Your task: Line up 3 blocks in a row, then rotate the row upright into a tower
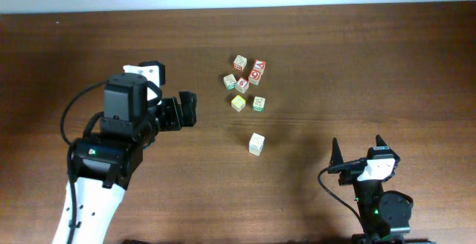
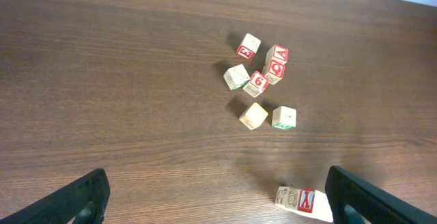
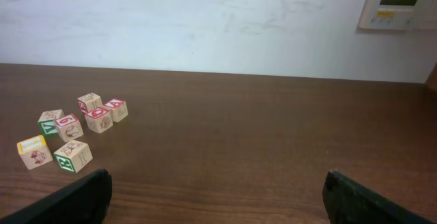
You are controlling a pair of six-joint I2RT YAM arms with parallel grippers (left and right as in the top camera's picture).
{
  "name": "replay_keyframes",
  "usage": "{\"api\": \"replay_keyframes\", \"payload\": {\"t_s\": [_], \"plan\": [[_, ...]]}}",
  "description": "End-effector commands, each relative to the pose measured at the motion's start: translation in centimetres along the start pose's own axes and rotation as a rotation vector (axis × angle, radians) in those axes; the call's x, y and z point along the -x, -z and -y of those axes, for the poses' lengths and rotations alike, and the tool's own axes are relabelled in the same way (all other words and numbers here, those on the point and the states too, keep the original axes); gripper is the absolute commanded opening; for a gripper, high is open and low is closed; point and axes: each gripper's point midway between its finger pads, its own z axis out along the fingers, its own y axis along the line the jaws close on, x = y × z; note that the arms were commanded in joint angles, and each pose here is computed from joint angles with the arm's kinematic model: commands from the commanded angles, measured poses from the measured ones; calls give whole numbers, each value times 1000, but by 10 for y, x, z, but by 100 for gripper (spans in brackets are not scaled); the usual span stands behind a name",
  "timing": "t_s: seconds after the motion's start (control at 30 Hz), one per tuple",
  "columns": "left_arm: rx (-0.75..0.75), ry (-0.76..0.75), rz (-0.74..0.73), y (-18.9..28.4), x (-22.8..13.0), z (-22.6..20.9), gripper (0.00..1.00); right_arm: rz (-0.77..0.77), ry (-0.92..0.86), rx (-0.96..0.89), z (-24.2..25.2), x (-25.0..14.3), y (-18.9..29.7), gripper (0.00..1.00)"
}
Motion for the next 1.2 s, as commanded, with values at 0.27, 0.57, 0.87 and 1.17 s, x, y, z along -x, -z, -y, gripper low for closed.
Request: {"api": "replay_keyframes", "payload": {"t_s": [0.27, 0.57, 0.87, 1.17], "plan": [[76, -143, 301, 7, -48, -46, 99, 4, -1, 1, 0, -2, 0, 99], [210, -457, 683, 16, -107, -87, 99, 4, -1, 1, 0, -2, 0, 99], [211, -457, 675, 15, -108, -87, 99, 4, -1, 1, 0, -2, 0, 98], [211, -457, 675, 15, -108, -87, 99, 4, -1, 1, 0, -2, 0, 99]]}}
